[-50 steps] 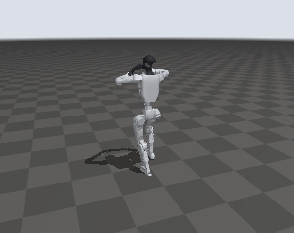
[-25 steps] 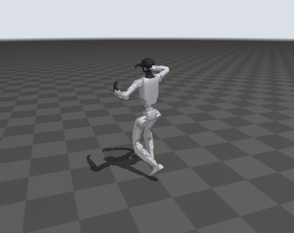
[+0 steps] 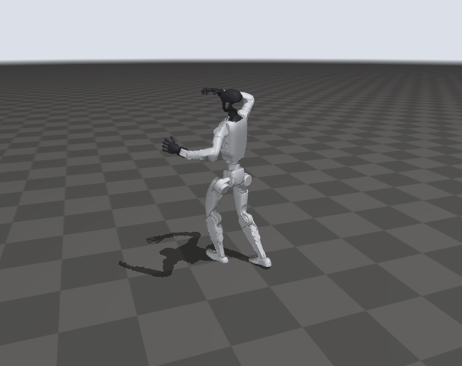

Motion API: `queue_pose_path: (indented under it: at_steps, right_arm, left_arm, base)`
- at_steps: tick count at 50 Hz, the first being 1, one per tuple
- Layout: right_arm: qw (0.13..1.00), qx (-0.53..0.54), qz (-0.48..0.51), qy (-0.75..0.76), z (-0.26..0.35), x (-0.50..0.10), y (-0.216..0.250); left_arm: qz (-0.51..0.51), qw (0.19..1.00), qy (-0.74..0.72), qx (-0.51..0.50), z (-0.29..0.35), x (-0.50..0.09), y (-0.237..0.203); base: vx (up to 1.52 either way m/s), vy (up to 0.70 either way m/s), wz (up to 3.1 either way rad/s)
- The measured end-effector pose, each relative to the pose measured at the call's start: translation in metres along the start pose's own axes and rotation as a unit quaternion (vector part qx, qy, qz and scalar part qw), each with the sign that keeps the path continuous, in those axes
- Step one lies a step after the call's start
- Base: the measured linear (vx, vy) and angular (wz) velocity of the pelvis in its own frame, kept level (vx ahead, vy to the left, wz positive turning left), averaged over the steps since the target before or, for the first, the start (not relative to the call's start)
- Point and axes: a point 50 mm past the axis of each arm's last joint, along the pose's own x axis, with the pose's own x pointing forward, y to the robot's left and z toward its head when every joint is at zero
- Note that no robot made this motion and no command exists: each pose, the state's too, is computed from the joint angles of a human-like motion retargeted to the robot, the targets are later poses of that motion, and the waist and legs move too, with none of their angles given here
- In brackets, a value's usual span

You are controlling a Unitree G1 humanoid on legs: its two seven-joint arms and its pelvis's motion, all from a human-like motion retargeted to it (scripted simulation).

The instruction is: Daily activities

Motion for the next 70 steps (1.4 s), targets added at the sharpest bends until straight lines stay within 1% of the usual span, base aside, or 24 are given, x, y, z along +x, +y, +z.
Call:
queue_pose_path:
  at_steps: [7, 15, 23, 28, 32, 38, 43, 47, 51, 52, 53, 54, 55, 57, 60, 62, 65, 70]
  right_arm:
    - [0.998, 0.048, 0.027, 0.019, -0.002, -0.007, 0.006]
    - [0.997, 0.075, 0.012, 0.007, 0.005, -0.010, -0.005]
    - [0.998, 0.055, 0.008, 0.012, 0.015, -0.022, -0.013]
    - [0.997, 0.075, 0.009, 0.024, 0.021, -0.034, -0.011]
    - [0.993, 0.114, 0.007, 0.033, 0.026, -0.042, -0.011]
    - [0.980, 0.190, -0.003, 0.049, 0.024, -0.051, -0.008]
    - [0.957, 0.278, -0.002, 0.079, 0.013, -0.058, 0.000]
    - [0.918, 0.378, 0.027, 0.121, -0.003, -0.064, 0.025]
    - [0.857, 0.481, 0.078, 0.168, -0.021, -0.073, 0.068]
    - [0.841, 0.505, 0.098, 0.168, -0.028, -0.071, 0.086]
    - [0.821, 0.543, 0.096, 0.147, -0.040, -0.068, 0.114]
    - [0.798, 0.587, 0.054, 0.122, -0.037, -0.082, 0.139]
    - [0.788, 0.596, -0.038, 0.151, -0.031, -0.124, 0.148]
    - [0.791, 0.585, -0.046, 0.172, -0.029, -0.132, 0.153]
    - [0.819, 0.542, -0.053, 0.179, -0.034, -0.127, 0.152]
    - [0.845, 0.505, -0.063, 0.167, -0.039, -0.117, 0.144]
    - [0.880, 0.446, -0.083, 0.143, -0.043, -0.101, 0.128]
    - [0.907, 0.381, -0.131, 0.125, -0.054, -0.084, 0.109]
  left_arm:
    - [-0.024, 0.999, 0.021, -0.034, -0.013, -0.011, -0.019]
    - [-0.041, 0.995, 0.020, -0.089, -0.024, -0.004, -0.042]
    - [-0.065, 0.996, -0.001, -0.068, -0.015, 0.001, -0.040]
    - [-0.102, 0.993, -0.028, -0.056, -0.001, 0.001, -0.044]
    - [-0.140, 0.986, -0.060, -0.074, 0.013, 0.004, -0.055]
    - [-0.209, 0.965, -0.084, -0.134, 0.022, 0.006, -0.089]
    - [-0.271, 0.940, -0.062, -0.198, 0.011, 0.004, -0.129]
    - [-0.327, 0.919, -0.007, -0.222, -0.012, -0.008, -0.168]
    - [-0.393, 0.898, 0.081, -0.181, -0.051, -0.034, -0.202]
    - [-0.407, 0.894, 0.110, -0.152, -0.065, -0.042, -0.203]
    - [-0.410, 0.894, 0.149, -0.102, -0.084, -0.051, -0.192]
    - [-0.443, 0.878, 0.179, -0.021, -0.096, -0.052, -0.175]
    - [-0.483, 0.847, 0.206, 0.078, -0.104, -0.049, -0.152]
    - [-0.527, 0.797, 0.258, 0.142, -0.130, -0.068, -0.152]
    - [-0.568, 0.723, 0.335, 0.207, -0.161, -0.110, -0.138]
    - [-0.587, 0.682, 0.372, 0.227, -0.171, -0.139, -0.126]
    - [-0.614, 0.635, 0.411, 0.224, -0.174, -0.182, -0.111]
    - [-0.652, 0.581, 0.459, 0.163, -0.161, -0.241, -0.100]
  base:
    - [0.41, 0.07, 0.57]
    - [0.42, 0.06, 0.57]
    - [0.44, -0.01, 0.74]
    - [0.43, -0.09, 0.64]
    - [0.42, -0.15, 0.55]
    - [0.41, -0.16, 0.65]
    - [0.37, -0.14, 0.65]
    - [0.28, -0.14, 0.61]
    - [0.22, -0.15, 0.67]
    - [0.19, -0.19, 0.73]
    - [0.18, -0.22, 0.71]
    - [0.18, -0.26, 0.65]
    - [0.20, -0.25, 0.52]
    - [0.23, -0.21, 0.37]
    - [0.26, -0.17, 0.24]
    - [0.29, -0.14, 0.14]
    - [0.30, -0.11, 0.16]
    - [0.27, -0.04, 0.13]
